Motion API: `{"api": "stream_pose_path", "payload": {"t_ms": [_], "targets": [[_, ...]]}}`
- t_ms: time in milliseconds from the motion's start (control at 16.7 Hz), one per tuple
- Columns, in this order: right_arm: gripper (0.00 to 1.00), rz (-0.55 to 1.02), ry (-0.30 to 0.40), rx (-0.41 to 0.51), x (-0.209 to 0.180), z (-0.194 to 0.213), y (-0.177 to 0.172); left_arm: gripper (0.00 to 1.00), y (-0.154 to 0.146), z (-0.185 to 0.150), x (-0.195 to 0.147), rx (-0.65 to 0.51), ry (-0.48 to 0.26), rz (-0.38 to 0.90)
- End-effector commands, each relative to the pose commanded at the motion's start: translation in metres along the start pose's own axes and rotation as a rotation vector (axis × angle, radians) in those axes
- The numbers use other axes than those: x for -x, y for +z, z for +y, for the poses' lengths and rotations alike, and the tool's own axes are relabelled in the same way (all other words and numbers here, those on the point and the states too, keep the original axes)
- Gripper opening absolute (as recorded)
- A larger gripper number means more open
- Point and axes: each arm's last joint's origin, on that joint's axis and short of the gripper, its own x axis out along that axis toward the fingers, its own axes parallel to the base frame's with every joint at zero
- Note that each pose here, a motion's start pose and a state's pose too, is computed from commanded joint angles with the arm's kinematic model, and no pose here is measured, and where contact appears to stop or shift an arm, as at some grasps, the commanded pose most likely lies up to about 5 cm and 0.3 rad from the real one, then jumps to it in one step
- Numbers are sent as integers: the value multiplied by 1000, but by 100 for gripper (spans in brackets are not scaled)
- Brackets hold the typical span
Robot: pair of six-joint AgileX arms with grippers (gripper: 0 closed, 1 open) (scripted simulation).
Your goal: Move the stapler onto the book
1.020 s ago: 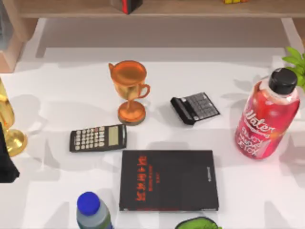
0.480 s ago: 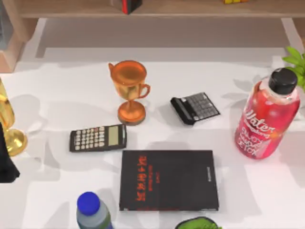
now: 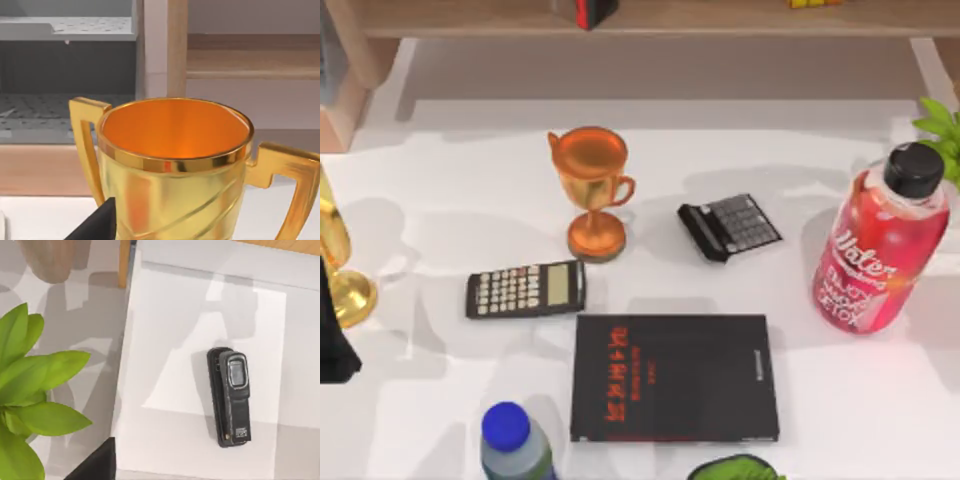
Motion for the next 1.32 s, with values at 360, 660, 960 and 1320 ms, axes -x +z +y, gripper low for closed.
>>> {"api": "stream_pose_path", "payload": {"t_ms": [360, 660, 960, 1320], "targets": [[100, 289, 102, 33, -122, -54, 5, 100, 0, 0, 0, 0, 0, 0], [100, 411, 162, 87, -181, -59, -8, 100, 0, 0, 0, 0, 0, 0], [100, 417, 166, 94, -184, -58, -9, 100, 0, 0, 0, 0, 0, 0], [100, 417, 166, 94, -187, -58, -10, 100, 0, 0, 0, 0, 0, 0]]}}
